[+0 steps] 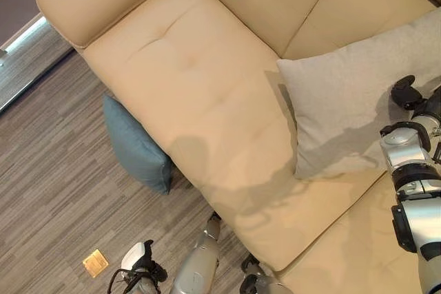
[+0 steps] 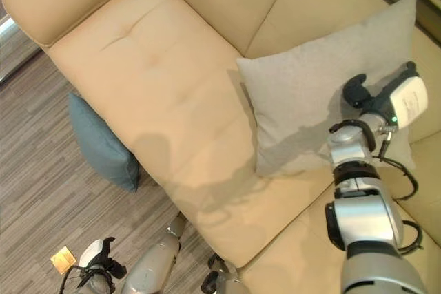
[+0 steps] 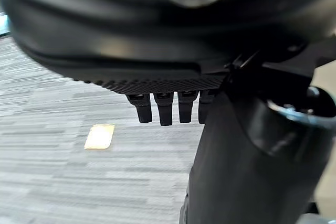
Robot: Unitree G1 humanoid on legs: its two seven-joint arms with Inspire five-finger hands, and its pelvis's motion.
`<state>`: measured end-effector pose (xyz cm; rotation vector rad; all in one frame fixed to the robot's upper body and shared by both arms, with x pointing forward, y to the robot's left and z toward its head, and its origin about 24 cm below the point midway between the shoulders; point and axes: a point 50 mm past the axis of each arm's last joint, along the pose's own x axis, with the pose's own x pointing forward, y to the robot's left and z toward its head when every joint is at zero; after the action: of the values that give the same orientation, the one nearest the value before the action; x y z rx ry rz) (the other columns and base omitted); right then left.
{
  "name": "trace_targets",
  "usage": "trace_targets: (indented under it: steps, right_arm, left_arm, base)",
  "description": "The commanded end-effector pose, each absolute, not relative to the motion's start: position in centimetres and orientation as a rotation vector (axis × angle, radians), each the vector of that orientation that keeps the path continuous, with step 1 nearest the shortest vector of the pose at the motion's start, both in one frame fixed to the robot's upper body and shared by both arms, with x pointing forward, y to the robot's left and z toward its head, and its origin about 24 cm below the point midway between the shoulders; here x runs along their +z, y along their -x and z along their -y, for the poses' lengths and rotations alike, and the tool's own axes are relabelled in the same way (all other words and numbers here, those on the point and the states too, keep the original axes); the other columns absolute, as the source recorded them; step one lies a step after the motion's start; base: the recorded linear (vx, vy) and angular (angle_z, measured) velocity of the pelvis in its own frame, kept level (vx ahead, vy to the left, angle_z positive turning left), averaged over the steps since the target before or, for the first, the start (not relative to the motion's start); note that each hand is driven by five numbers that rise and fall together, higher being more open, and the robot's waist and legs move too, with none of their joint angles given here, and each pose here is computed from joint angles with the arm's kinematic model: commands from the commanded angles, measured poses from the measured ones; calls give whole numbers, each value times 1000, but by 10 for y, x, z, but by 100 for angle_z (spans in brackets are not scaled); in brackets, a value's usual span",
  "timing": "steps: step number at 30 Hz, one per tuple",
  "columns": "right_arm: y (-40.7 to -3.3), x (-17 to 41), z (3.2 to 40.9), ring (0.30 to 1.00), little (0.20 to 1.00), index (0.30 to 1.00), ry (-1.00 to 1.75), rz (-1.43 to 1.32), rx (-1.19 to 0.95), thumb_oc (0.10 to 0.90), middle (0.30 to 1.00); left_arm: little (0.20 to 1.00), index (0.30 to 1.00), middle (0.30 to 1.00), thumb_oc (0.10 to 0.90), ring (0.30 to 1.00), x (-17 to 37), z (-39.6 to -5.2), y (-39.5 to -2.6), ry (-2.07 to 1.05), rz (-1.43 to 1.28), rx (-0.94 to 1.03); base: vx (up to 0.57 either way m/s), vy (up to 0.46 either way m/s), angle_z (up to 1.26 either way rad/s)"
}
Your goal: Pick up all the scattered cushions and arrange them neatly on the sofa.
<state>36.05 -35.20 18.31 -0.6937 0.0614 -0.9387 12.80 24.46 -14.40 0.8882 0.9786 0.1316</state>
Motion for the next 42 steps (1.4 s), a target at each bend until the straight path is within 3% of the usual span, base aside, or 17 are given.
trace_targets:
  steps: [1,2,4,5,12,16,28,30,35,42]
  right_arm:
    - [-357,194,367,611,611,611,639,-59,-745,607,611]
    - [-358,191,365,573,573,573,603,-58,-692,582,573]
    - [-357,187,367,418,418,418,575,-69,-675,478,418]
    - [-355,184,369,300,300,300,567,-79,-675,400,300]
    - [-329,166,401,300,300,300,671,-205,-829,400,300]
    - [-316,162,412,300,300,300,594,-197,-941,400,300]
    - [-317,182,403,300,300,300,434,59,-1092,400,300]
    - [-337,199,370,300,300,300,394,194,-1033,400,300]
    - [-323,215,380,300,300,300,380,297,-1167,400,300]
    - [-295,211,406,300,300,300,376,308,-1344,400,300]
  left_arm:
    - [900,900,900,800,900,-146,-281,-84,-912,-1140,167]
    - [900,900,900,800,900,-146,-281,-85,-918,-1132,153]
    - [900,900,900,800,900,-146,-279,-85,-918,-1130,135]
    - [900,900,900,800,900,-147,-277,-85,-915,-1129,119]
    - [900,900,900,800,900,-149,-270,-87,-917,-1120,82]
    - [900,900,900,800,900,-149,-273,-84,-915,-1141,101]
    - [900,900,900,800,900,-155,-267,-65,-921,-1208,92]
    - [900,900,900,800,900,-140,-270,-126,-930,-1066,141]
    - [900,900,900,800,900,-142,-253,-131,-847,-1023,161]
    - [900,900,900,800,900,-131,-255,-154,-804,-909,243]
  base:
    - [43,-25,0]
    - [33,-15,0]
    - [0,0,0]
    - [49,-28,-1]
    - [14,-8,0]
    - [0,0,0]
    - [-46,10,-7]
    - [-27,36,-6]
    - [-25,-16,-26]
    - [-2,-24,0]
